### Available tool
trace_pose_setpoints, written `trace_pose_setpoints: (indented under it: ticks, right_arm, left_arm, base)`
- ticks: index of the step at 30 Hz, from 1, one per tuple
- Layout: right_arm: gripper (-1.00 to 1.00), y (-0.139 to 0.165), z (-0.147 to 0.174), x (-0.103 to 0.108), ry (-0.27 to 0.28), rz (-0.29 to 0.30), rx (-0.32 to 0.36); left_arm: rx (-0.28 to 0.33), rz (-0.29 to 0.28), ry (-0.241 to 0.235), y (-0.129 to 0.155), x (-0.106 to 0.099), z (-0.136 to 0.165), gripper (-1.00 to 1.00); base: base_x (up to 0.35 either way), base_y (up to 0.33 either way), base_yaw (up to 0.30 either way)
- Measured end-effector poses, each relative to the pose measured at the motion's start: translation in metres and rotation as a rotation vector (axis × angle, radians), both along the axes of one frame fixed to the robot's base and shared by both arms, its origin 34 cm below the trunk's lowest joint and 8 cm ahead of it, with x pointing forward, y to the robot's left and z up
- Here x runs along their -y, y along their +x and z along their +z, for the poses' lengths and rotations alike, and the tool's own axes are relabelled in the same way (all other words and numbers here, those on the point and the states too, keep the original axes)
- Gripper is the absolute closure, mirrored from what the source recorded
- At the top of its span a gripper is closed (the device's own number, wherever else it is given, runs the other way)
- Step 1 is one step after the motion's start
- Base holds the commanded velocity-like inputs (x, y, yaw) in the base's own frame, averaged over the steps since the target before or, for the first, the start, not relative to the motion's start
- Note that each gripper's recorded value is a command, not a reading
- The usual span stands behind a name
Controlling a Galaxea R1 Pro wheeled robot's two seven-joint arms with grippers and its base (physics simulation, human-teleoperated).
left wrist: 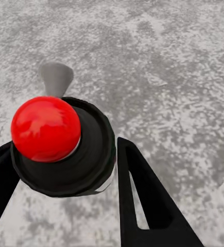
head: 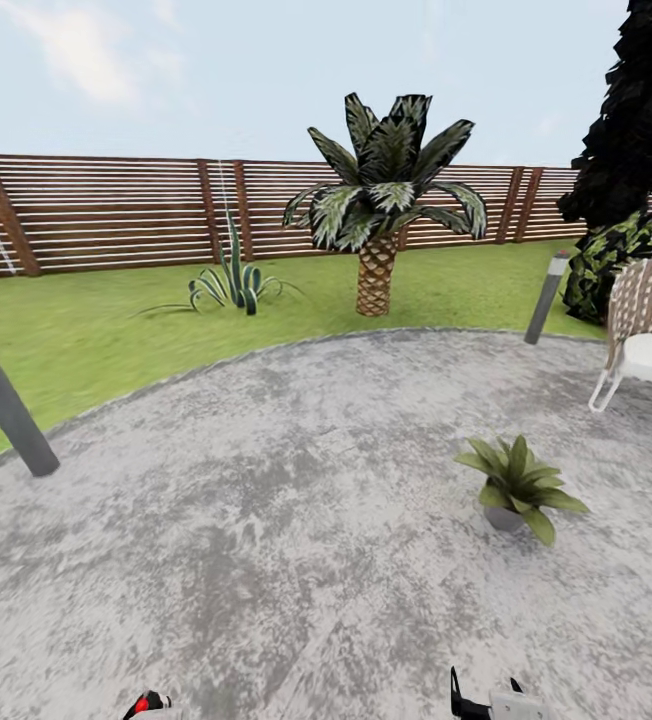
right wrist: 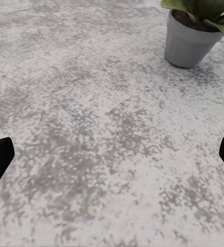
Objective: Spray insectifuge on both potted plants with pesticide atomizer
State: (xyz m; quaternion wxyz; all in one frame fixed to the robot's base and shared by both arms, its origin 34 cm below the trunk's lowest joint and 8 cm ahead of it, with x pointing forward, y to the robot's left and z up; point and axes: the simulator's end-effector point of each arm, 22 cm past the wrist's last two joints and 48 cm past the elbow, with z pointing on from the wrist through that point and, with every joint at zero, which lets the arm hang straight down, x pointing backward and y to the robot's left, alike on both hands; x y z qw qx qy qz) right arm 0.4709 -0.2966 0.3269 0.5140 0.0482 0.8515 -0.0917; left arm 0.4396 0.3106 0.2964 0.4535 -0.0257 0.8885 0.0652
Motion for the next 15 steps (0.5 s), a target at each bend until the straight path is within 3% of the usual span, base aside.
trace_pose_setpoints:
  ticks: [8,15]
  right_arm:
    - [-1.0,0.0,0.0,0.0002,0.0,-0.001,0.0]
    - [-1.0,-0.0001,0.0,0.0003,0.0,-0.001,0.0]
  left_arm:
    - [0.0,0.0,0.0,0.0,0.0,0.0,1.0]
    - [0.0,0.0,0.0,0.0,0.0002,0.0,1.0]
  base:
    - [0.337,0.052,-0.023]
    - [0.333,0.002,-0.23]
